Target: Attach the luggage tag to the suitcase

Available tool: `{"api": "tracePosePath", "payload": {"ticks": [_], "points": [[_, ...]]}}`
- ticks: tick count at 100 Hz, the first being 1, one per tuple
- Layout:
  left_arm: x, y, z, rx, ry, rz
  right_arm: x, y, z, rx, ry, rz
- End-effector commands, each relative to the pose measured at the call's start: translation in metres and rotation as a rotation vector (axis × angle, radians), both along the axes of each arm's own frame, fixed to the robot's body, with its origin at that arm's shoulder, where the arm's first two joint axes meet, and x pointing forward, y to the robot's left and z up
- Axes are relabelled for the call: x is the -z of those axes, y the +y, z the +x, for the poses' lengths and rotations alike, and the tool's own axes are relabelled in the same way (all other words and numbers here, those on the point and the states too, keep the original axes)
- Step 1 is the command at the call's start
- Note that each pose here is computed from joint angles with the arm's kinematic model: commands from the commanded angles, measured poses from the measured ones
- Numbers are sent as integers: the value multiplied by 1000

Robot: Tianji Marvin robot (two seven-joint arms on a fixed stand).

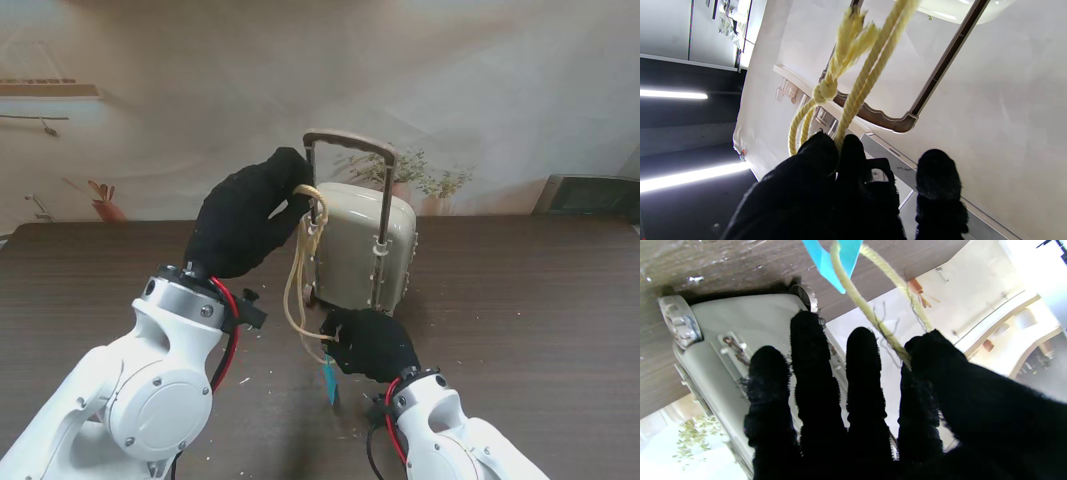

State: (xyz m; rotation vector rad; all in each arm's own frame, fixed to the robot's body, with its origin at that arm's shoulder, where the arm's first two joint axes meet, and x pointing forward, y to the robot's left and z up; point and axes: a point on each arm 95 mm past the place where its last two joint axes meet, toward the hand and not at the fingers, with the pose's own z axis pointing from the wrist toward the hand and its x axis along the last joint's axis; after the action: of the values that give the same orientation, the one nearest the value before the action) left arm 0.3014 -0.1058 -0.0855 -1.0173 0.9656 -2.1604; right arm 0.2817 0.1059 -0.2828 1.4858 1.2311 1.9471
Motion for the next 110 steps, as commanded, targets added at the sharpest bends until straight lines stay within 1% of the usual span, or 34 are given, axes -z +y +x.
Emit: {"api": "tracePosePath", "payload": {"ticks": [1,9,28,37,47,63,78,92,110], "points": [[-10,0,-3,5,-13,3,-11,1,-7,-35,0,-1],[-11,1,-2,-6,-21,8,-22,0,-12,-49,-19,28],[-23,6,0,-45,-71,21,-49,-3,-20,-61,-95,147],[-30,8,2,-71,-101,35,-61,-6,-22,-43,-145,203],[-39,12,5,-102,-132,56,-71,-10,-24,0,-206,275],[-53,16,14,-131,-143,84,-80,-14,-27,53,-268,342],[-67,15,20,-146,-168,104,-88,-15,-28,75,-304,387],[-79,9,35,-160,-194,128,-93,-15,-29,78,-310,386],[-95,-2,57,-164,-225,174,-95,-13,-30,66,-300,379]]}}
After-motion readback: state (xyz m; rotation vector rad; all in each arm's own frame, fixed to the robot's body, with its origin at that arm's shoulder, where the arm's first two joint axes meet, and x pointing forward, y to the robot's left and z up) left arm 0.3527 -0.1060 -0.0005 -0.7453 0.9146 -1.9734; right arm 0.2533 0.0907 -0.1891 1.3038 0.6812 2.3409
